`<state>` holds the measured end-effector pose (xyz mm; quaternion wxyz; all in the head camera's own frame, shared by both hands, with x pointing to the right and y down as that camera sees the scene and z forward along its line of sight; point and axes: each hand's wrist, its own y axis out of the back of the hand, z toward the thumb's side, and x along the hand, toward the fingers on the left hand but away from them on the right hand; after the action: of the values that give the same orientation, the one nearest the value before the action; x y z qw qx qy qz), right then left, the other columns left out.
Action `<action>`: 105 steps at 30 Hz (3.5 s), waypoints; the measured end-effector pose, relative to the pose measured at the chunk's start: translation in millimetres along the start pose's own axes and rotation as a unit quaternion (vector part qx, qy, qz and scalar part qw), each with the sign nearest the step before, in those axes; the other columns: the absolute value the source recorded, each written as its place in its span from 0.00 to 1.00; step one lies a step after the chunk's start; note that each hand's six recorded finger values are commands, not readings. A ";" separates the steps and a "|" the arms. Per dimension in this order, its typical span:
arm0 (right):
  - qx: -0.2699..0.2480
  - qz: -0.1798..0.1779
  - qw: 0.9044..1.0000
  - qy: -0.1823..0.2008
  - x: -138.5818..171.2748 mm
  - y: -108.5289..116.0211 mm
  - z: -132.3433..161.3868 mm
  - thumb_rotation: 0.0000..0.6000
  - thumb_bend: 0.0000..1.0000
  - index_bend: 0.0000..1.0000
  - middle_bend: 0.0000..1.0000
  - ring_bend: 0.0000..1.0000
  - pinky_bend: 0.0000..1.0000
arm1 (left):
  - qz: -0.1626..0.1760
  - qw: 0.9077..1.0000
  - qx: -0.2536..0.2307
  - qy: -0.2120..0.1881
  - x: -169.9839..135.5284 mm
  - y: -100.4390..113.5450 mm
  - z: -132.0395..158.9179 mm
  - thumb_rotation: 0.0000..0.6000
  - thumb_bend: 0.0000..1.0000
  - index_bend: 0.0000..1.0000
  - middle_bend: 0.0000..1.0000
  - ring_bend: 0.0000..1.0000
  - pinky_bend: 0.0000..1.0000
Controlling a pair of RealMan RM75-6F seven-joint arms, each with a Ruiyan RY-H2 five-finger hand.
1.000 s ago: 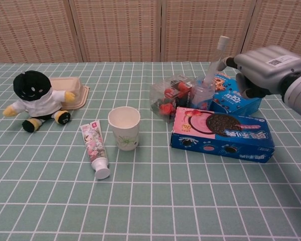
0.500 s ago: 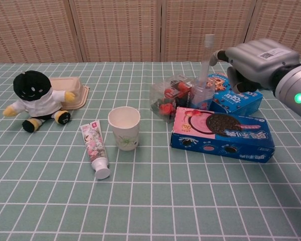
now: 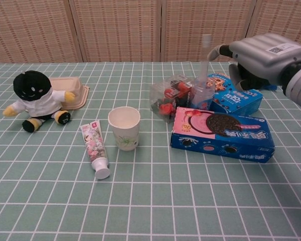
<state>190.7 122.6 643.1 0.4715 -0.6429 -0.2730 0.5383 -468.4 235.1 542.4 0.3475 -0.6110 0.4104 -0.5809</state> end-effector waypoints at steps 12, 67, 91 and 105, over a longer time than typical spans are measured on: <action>-0.116 -0.042 0.992 -0.029 3.1 14.3 -34.4 1.00 0.07 0.18 1.00 1.00 1.00 | -0.004 1.000 0.003 -0.003 -0.1 -1.8 1.5 1.00 0.27 0.36 0.14 0.08 0.30; -0.434 0.025 0.896 -0.087 -79.3 -33.5 1.6 1.00 0.43 0.51 1.00 1.00 1.00 | 0.009 1.000 -0.015 -0.007 -4.8 9.7 -0.6 1.00 0.27 0.36 0.14 0.08 0.30; -0.462 -0.006 0.886 -0.029 -55.9 0.8 7.9 1.00 0.62 0.72 1.00 1.00 1.00 | 0.008 1.000 -0.009 -0.009 -4.7 8.3 1.0 1.00 0.27 0.36 0.14 0.08 0.30; -0.459 -0.057 0.886 0.042 -11.5 59.0 15.9 1.00 0.62 0.73 1.00 1.00 1.00 | 0.003 1.000 0.001 -0.010 -4.4 4.0 3.8 1.00 0.27 0.36 0.14 0.08 0.30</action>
<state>163.3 93.7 595.3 0.1643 -0.7929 -0.5057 0.2978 -464.9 237.2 536.6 0.3539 -0.6154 0.4085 -0.5738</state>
